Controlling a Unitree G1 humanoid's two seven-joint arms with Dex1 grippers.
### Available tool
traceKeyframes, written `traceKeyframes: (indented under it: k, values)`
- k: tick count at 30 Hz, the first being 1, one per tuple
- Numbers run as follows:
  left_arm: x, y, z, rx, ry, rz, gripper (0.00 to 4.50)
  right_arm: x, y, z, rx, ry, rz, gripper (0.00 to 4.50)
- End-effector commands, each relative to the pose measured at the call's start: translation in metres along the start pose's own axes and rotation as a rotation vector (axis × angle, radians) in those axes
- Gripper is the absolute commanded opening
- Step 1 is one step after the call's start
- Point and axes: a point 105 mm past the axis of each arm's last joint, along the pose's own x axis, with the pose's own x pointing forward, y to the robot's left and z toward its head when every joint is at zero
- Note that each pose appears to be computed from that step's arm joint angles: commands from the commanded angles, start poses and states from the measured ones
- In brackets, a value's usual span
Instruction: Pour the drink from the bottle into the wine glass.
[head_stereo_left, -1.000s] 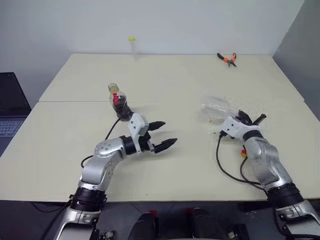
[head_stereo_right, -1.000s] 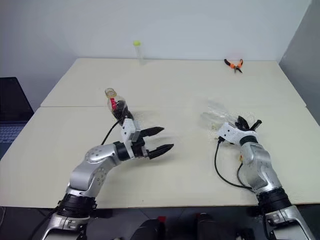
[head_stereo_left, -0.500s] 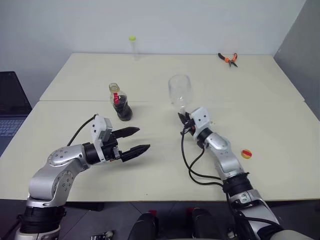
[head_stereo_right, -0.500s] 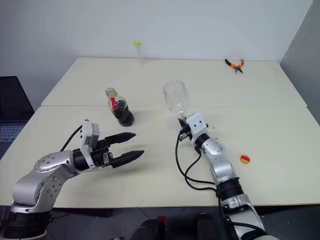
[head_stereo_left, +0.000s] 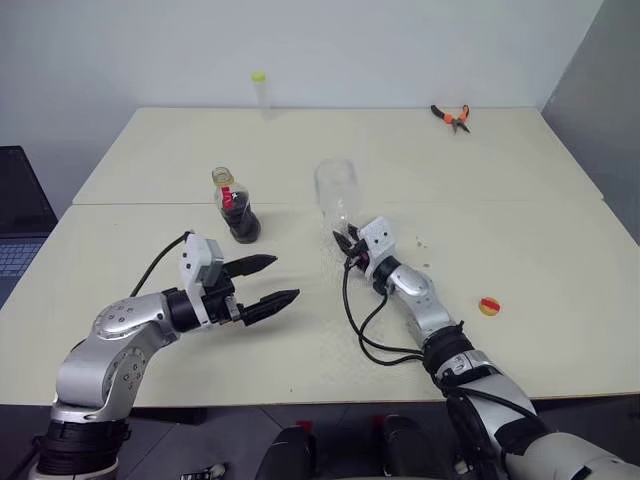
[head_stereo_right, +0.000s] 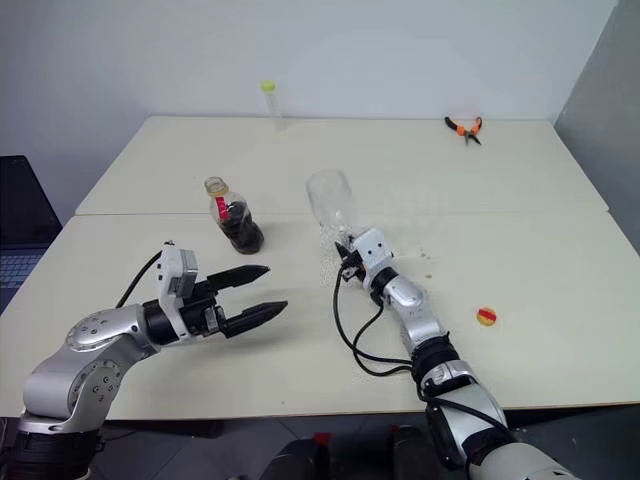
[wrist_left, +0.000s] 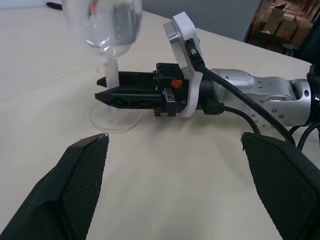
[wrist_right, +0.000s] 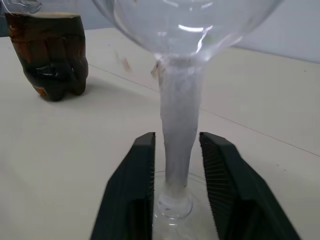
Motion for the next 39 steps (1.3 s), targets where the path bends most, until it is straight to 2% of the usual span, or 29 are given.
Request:
traceKeyframes:
  k: [1,4,6,11,15,21,33,39]
  values:
    - [0.001,0.000,0.009,0.049,-0.028,-0.007,4.50,-0.001,-0.005,0.009,-0.014,-0.044,-0.009,2.85]
    - [0.004,-0.001,0.008,0.055,-0.032,-0.011,4.50,-0.005,-0.006,0.007,-0.049,-0.031,-0.013,3.93]
    - [0.006,-0.001,0.008,0.060,-0.036,-0.015,4.50,-0.007,-0.007,0.005,-0.068,-0.016,-0.018,4.47]
    - [0.009,0.000,0.011,0.072,-0.046,-0.017,4.50,-0.012,-0.008,0.000,-0.119,0.018,-0.024,4.47]
    - [0.011,0.000,0.018,0.089,-0.074,-0.018,4.50,-0.018,-0.008,0.003,-0.087,0.011,-0.017,4.47]
    - [0.013,-0.002,0.028,0.120,-0.110,0.004,4.50,-0.037,-0.003,0.016,-0.059,-0.005,0.033,4.47]
    - [0.002,-0.007,0.041,0.182,-0.129,0.099,4.50,-0.092,0.006,0.034,-0.123,0.075,0.109,4.47]
    - [-0.008,-0.009,0.043,0.162,-0.134,0.153,4.50,-0.112,-0.002,0.060,-0.109,0.050,0.094,4.47]
